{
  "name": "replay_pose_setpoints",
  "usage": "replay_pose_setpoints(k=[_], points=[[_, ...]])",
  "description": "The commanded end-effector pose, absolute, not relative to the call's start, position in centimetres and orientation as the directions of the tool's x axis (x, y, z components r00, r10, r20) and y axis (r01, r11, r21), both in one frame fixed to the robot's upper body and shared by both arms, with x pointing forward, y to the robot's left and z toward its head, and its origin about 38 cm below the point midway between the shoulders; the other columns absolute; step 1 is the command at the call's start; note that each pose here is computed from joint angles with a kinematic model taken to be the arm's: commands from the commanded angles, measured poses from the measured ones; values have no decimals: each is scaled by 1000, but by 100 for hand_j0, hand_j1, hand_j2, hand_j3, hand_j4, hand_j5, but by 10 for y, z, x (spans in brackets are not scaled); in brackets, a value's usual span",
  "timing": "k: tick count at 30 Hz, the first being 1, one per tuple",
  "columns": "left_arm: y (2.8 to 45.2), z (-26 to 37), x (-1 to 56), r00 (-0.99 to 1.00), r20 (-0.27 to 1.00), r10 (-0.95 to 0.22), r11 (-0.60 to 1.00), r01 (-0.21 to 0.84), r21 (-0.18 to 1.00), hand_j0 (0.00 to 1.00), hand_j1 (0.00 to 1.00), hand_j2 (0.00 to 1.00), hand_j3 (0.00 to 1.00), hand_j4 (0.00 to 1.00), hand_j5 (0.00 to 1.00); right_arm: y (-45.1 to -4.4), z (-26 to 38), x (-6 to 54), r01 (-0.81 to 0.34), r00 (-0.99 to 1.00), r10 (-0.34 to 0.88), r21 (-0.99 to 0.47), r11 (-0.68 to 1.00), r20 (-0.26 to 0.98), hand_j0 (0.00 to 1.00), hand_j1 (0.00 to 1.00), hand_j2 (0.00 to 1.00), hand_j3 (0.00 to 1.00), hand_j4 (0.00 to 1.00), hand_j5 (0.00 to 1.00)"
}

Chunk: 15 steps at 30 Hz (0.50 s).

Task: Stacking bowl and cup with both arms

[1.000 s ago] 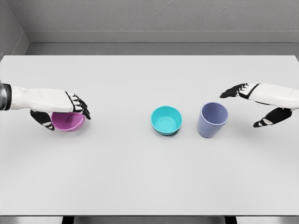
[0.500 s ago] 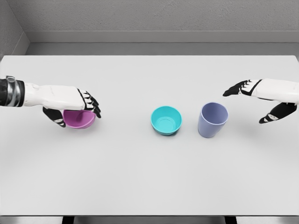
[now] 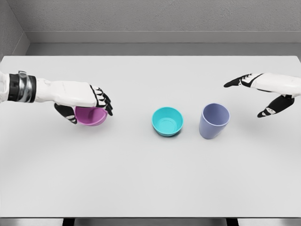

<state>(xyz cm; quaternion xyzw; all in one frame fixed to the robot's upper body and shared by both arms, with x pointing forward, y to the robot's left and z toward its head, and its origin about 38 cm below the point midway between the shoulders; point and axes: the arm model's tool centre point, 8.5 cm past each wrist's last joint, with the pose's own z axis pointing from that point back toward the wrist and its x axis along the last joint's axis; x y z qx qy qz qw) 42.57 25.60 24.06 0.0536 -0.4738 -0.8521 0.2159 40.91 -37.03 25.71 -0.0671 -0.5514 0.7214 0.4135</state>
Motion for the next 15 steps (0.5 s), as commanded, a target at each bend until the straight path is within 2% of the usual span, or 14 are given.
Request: replay_pose_setpoints(k=[1, 5, 15], points=[[248, 240, 426, -906, 122, -406, -449, 314, 836, 81, 81, 81, 81, 81, 81, -373, 250, 406, -555, -629, 676, -831, -44, 384, 100, 100, 100, 100, 100, 100], [240, 242, 428, -913, 122, -390, -446, 303, 842, 81, 81, 81, 81, 81, 81, -375, 250, 412, -572, -591, 694, -820, 0, 412, 100, 100, 100, 100, 100, 100], [217, 245, 431, -930, 112, -350, -444, 270, 855, 81, 81, 81, 81, 81, 81, -381, 234, 408, -615, -561, 711, -788, -15, 424, 100, 100, 100, 100, 100, 100]])
